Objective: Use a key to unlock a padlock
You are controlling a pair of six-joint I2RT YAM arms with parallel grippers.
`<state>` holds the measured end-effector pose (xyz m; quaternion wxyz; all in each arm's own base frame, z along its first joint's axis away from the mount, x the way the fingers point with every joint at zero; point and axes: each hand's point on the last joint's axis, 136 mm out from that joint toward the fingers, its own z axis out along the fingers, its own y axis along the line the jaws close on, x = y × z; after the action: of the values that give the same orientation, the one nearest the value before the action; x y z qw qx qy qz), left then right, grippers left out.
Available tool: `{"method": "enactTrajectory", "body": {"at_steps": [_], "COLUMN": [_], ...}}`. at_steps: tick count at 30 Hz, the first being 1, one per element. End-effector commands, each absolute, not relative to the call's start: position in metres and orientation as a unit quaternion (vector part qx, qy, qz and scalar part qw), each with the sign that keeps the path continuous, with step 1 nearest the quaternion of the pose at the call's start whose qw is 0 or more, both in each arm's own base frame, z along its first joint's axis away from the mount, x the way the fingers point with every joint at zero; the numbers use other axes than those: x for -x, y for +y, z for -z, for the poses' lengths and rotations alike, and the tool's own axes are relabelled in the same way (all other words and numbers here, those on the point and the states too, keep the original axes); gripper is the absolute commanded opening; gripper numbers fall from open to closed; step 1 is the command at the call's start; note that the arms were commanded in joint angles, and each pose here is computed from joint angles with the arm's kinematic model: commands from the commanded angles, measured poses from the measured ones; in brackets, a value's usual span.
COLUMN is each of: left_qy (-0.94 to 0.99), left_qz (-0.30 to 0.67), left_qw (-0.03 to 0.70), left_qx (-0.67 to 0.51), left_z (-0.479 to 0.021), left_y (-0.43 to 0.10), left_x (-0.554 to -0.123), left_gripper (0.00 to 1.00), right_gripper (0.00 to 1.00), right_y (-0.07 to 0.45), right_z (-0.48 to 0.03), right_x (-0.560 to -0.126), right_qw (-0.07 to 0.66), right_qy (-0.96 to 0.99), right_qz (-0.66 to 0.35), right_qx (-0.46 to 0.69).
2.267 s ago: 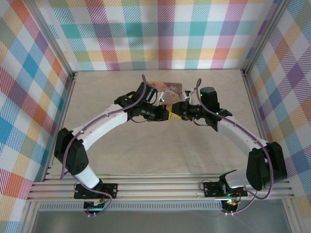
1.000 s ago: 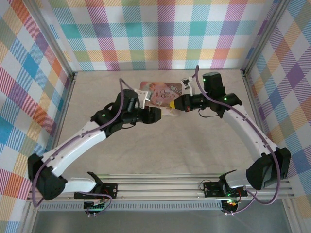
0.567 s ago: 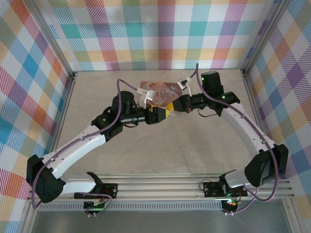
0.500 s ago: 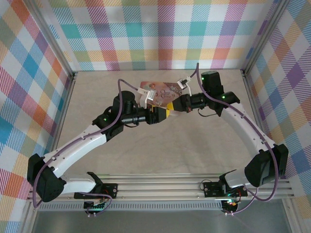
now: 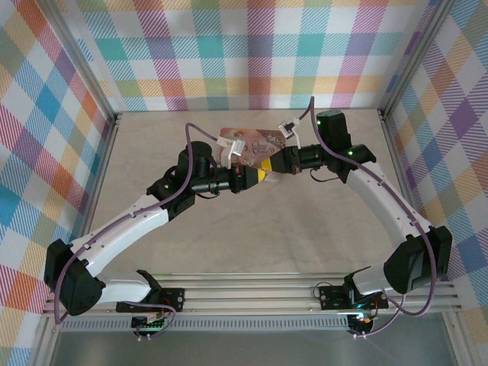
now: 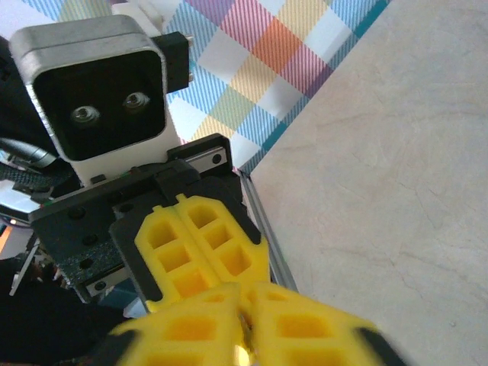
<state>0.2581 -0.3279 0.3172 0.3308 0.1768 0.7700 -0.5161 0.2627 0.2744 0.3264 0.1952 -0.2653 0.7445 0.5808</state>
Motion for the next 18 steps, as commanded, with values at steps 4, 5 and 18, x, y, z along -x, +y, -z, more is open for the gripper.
{"method": "enactTrajectory", "body": {"at_steps": [4, 5, 18], "left_qy": [0.768, 0.767, 0.751], "left_qz": [0.508, 0.507, 0.535], "left_qw": [0.356, 0.359, 0.356], "left_qx": [-0.163, -0.161, -0.155], "left_z": [-0.317, -0.318, -0.328], "left_y": [-0.315, -0.313, -0.315], "left_x": [-0.266, -0.266, -0.264], "left_gripper": [0.0, 0.0, 0.0], "right_gripper": [0.56, 0.57, 0.48], "right_y": [0.259, 0.255, 0.26], "right_z": [-0.339, -0.341, -0.335], "right_x": [-0.279, -0.282, -0.272], "right_qw": [0.227, 0.232, 0.215], "right_qy": [0.755, 0.754, 0.738], "right_qz": [-0.58, -0.584, -0.617], "right_qx": [0.204, 0.191, 0.17]}}
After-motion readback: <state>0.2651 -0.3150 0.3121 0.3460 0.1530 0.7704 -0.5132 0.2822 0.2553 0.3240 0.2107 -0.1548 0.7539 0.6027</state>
